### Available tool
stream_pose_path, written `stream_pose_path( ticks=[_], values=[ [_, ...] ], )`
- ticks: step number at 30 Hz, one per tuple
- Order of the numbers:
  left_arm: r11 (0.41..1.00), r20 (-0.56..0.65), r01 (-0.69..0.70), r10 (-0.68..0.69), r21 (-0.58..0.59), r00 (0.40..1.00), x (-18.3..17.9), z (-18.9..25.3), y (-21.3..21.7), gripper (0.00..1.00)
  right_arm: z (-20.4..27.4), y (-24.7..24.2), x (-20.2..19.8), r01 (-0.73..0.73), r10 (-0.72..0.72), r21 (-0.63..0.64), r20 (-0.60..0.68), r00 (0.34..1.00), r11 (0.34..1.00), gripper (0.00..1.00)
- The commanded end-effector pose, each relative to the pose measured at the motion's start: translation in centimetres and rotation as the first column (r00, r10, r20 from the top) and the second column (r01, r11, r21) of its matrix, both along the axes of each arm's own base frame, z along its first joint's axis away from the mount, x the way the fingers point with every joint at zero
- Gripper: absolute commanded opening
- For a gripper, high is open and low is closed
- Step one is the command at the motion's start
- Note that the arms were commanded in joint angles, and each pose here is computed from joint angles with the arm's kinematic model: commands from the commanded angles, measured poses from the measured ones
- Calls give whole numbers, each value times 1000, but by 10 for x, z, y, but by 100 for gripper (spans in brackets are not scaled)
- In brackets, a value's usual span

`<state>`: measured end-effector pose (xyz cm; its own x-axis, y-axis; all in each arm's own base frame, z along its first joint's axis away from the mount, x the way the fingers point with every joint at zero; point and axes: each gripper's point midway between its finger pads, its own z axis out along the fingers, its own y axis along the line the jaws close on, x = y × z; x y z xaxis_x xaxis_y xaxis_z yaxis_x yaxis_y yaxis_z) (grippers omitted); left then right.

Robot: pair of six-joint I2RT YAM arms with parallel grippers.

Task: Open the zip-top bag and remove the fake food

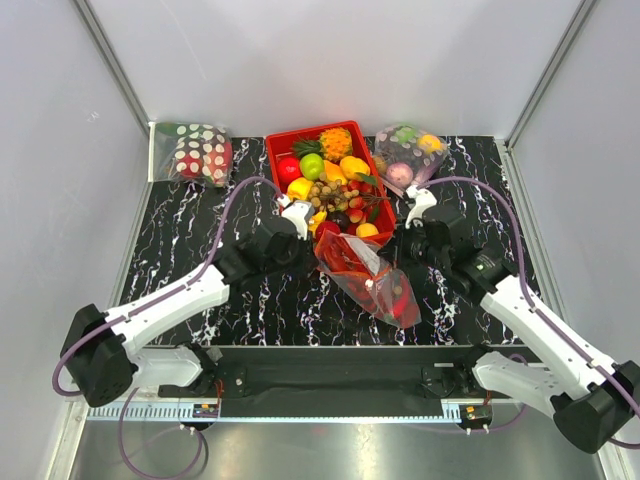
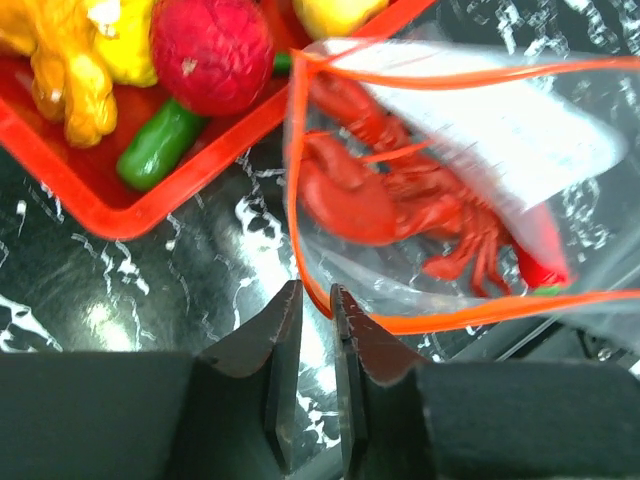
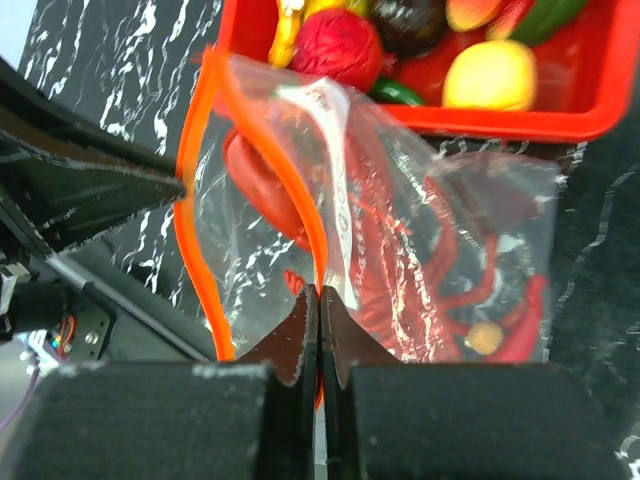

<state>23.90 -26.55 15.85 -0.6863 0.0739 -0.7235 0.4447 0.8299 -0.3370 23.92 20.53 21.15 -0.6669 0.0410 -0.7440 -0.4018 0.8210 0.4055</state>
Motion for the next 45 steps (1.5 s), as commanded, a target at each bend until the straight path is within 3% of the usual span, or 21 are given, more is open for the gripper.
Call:
stream_pose_path(
  ticks=[1,8,15,19,29,45],
  values=[
    [1000,38,-14,14,15,999,1,4,10,22,41,-7,7,37,-39,22,116,992,999,0],
    [1000,54,16,-16,0,998,4,16,2,23,48,15,-1,-53,41,111,108,993,992,0],
    [995,143,3,11,-99,990,12,68,-4,44,36,39,-10,-95,80,171,96,992,981,0],
    [978,147,13,19,-210,989,10,84,-15,46,28,44,-11,-98,83,182,87,993,978,0],
    [976,29,51,-46,-210,999,4,40,-38,45,18,55,-14,-116,105,177,75,992,977,0],
    [994,-63,-18,11,-110,998,-7,-15,-18,42,16,59,-14,-122,110,185,71,991,975,0]
  ],
)
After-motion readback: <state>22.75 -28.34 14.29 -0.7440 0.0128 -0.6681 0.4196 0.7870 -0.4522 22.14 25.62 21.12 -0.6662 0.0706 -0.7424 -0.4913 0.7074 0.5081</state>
